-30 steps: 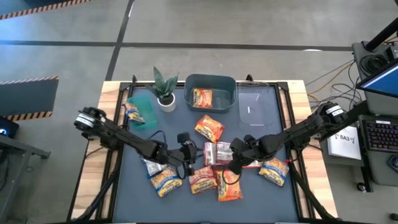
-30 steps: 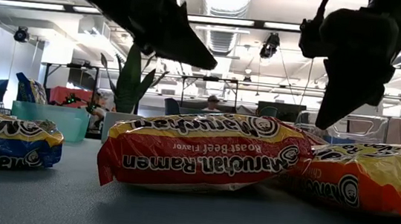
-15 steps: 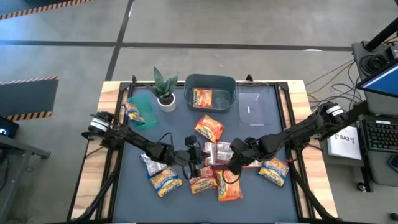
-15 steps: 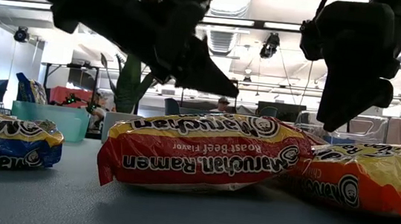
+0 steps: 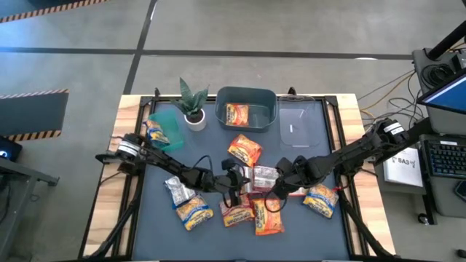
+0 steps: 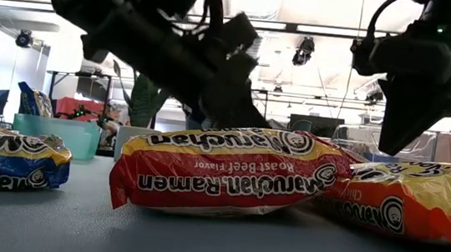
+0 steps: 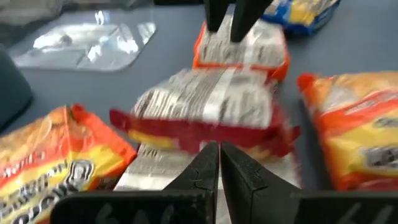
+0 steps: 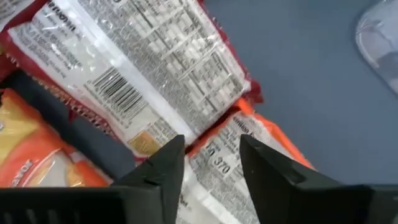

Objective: Sort Maruchan noodles
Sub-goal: Put the red noodle pack into the transparent bin

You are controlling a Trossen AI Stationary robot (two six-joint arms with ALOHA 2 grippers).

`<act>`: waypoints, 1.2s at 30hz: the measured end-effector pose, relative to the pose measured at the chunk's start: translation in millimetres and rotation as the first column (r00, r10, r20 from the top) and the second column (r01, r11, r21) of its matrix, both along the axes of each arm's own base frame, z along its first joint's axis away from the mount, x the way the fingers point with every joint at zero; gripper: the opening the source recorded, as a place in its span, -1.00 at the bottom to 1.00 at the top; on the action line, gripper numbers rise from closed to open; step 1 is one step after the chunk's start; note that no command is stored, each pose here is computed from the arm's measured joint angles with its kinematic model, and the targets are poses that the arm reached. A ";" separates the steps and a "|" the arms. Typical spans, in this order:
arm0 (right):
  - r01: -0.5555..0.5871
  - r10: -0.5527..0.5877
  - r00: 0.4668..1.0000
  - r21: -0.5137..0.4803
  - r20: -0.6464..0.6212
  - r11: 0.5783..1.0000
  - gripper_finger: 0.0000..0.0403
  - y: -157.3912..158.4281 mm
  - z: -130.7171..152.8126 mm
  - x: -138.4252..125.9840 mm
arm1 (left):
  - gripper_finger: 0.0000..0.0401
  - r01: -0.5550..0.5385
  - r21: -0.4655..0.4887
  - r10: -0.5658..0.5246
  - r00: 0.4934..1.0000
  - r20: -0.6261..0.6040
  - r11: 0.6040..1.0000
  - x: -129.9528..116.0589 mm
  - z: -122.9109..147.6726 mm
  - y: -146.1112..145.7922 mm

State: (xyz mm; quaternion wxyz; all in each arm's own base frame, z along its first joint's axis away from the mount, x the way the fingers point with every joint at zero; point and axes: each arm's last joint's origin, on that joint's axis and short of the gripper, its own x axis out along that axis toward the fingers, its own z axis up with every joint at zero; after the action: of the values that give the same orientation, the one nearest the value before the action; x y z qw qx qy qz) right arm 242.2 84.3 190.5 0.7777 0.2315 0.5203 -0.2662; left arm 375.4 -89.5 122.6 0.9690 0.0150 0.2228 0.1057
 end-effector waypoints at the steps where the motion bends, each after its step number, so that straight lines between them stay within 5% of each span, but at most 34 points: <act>1: -0.002 0.002 1.000 -0.009 0.000 1.000 -0.37 -0.3 -0.4 -0.2 | -1.00 -0.006 -0.002 0.006 1.000 -0.005 1.000 0.5 -2.0 1.9; 10: 0.017 -0.015 0.999 -0.050 0.040 0.999 -0.65 -2.2 -7.9 -0.8 | -1.00 0.005 -0.048 -0.006 1.000 -0.016 0.999 10.4 -12.7 7.0; 15: 0.055 -0.053 0.995 -0.019 0.089 0.998 -0.65 -1.7 -7.8 2.8 | -1.00 0.040 -0.057 -0.041 0.999 -0.012 0.998 18.2 -11.9 5.1; 36: 0.034 -0.062 0.956 0.102 0.288 0.994 0.34 6.1 52.1 21.7 | -1.00 0.114 0.001 -0.114 0.989 0.090 0.993 42.7 23.1 0.8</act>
State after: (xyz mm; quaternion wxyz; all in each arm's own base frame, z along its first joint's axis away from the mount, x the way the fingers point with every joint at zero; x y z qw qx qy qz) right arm 263.9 90.5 242.6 0.8271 0.3177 0.4068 -0.2227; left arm 418.1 -88.7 145.7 0.9825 0.0210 0.1780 0.0502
